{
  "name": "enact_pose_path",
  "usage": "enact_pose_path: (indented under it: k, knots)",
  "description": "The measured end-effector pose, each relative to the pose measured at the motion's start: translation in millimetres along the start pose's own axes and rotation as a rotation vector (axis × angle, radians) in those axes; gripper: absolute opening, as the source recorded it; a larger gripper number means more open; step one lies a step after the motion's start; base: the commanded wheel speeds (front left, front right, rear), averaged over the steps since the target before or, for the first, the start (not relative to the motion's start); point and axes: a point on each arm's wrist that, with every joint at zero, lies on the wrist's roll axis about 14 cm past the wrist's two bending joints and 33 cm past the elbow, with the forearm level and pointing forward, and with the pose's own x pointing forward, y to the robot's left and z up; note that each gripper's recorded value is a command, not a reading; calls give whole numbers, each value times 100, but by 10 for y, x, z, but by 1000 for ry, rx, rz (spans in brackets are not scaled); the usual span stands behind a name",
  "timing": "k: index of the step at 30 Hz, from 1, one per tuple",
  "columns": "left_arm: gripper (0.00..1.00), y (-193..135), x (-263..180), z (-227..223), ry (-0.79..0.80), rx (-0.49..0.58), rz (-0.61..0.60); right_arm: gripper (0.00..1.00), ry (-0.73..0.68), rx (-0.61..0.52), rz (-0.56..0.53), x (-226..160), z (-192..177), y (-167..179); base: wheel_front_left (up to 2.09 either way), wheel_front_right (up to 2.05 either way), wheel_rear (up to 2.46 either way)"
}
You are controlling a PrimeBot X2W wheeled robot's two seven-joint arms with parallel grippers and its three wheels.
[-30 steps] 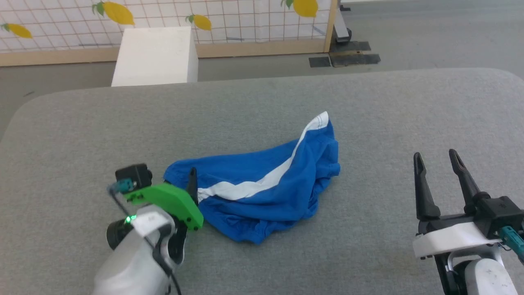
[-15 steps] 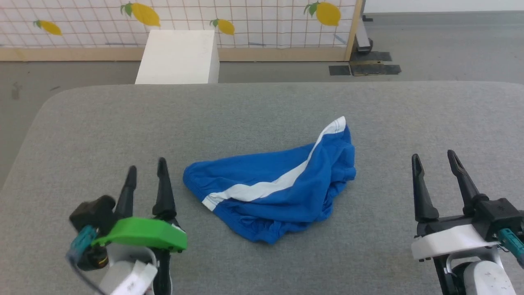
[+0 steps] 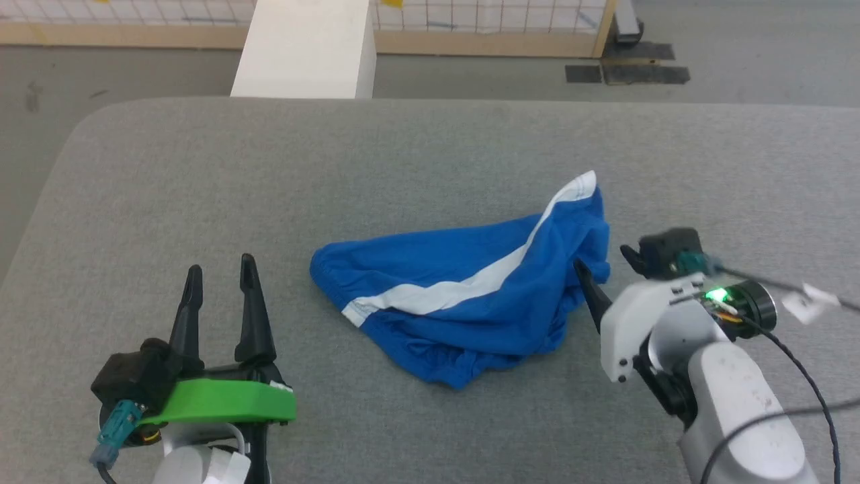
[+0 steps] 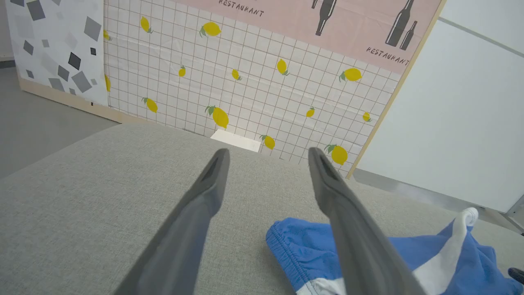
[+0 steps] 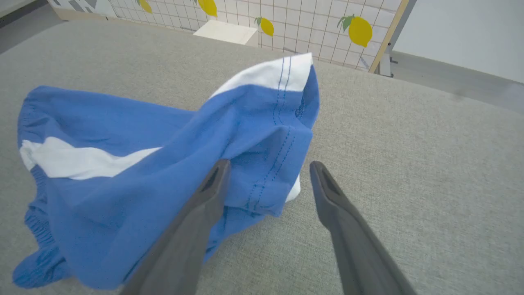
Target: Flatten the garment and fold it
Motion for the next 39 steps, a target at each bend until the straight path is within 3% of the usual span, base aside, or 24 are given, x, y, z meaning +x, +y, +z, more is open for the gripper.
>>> enact_pose_path:
  k: [5,6,7,9,14,20,26,32,33,34,39]
  knots:
    - [100,95,3,-66,19,-9,27,100,224,-6,35,173,-308,89,0,0,0]
    - [100,101,6,-74,21,-14,31,87,259,-9,42,184,-364,110,0,0,0]
    - [100,109,8,-82,23,-20,35,44,292,-10,51,193,-421,137,0,0,0]
    - [100,132,9,-101,28,-24,47,0,324,-11,63,209,-477,177,0,0,0]
    - [100,150,16,-121,33,-29,58,0,272,-10,54,236,-327,146,0,0,0]
    - [100,96,14,-89,25,-38,44,0,113,-67,-90,42,-12,-252,0,0,0]
    - [100,38,24,-52,14,-45,27,0,198,-25,-238,-522,-425,-658,0,0,0]
    - [100,-36,50,-98,25,-53,6,1,365,110,-267,-964,-1005,-710,0,0,0]
    - [100,-53,53,-108,28,-54,0,59,371,120,-267,-990,-1038,-707,0,0,0]
    - [100,-78,55,-121,32,-56,-9,100,370,136,-269,-1010,-1054,-712,0,0,0]
    - [100,-157,43,-143,41,-62,-33,100,231,156,-308,-1058,-851,-840,0,0,0]
